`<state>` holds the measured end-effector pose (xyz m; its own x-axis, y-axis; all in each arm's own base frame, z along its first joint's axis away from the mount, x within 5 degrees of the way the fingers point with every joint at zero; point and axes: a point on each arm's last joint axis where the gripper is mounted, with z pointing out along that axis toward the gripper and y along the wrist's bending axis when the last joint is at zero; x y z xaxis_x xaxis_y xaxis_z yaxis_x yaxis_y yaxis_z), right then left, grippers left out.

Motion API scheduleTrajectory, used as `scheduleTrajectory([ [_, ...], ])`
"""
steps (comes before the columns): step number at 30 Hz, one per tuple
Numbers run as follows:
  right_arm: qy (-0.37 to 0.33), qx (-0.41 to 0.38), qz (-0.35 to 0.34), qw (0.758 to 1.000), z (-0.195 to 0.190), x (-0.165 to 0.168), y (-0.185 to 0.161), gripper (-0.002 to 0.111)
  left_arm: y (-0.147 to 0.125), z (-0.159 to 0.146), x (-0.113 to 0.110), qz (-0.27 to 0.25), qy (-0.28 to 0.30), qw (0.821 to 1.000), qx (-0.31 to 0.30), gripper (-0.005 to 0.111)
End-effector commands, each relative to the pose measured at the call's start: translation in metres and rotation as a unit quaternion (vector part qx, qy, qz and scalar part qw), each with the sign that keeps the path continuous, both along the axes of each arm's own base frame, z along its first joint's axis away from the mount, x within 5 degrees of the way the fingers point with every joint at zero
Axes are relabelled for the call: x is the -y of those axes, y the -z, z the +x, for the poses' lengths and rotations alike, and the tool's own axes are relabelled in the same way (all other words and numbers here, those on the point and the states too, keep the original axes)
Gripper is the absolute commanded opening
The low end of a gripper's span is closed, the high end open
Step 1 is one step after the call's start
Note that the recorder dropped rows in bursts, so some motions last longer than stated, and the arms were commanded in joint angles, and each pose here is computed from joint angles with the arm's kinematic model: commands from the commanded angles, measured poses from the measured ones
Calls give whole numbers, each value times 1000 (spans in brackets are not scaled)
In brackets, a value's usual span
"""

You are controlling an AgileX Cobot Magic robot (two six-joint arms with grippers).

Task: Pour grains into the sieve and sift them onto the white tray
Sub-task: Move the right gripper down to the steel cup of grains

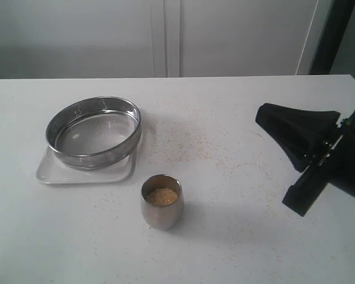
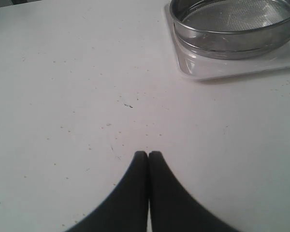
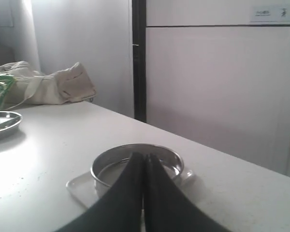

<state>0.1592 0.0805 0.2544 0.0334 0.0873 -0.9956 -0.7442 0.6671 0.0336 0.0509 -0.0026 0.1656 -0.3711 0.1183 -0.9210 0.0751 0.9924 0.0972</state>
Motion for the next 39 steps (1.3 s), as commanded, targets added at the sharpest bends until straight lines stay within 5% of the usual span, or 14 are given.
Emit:
scheduleTrajectory([
  [1,-57,2,-6,998,10,-9,4,0,1,0,0,-2,-1,1000,1,0],
  [15,-149,-16,-64,987,38,-51,29,2,1,0,0,-2,-1,1000,1,0],
  [23,-177,-30,-78,981,47,-68,45,36,1,0,0,-2,-1,1000,1,0],
  [30,-184,-44,-88,978,57,-85,59,84,1,0,0,-2,-1,1000,1,0],
  [33,-177,-57,-105,977,64,-89,67,93,1,0,0,-2,-1,1000,1,0],
  [39,-184,-60,-124,973,73,-100,81,94,1,0,0,-2,-1,1000,1,0],
])
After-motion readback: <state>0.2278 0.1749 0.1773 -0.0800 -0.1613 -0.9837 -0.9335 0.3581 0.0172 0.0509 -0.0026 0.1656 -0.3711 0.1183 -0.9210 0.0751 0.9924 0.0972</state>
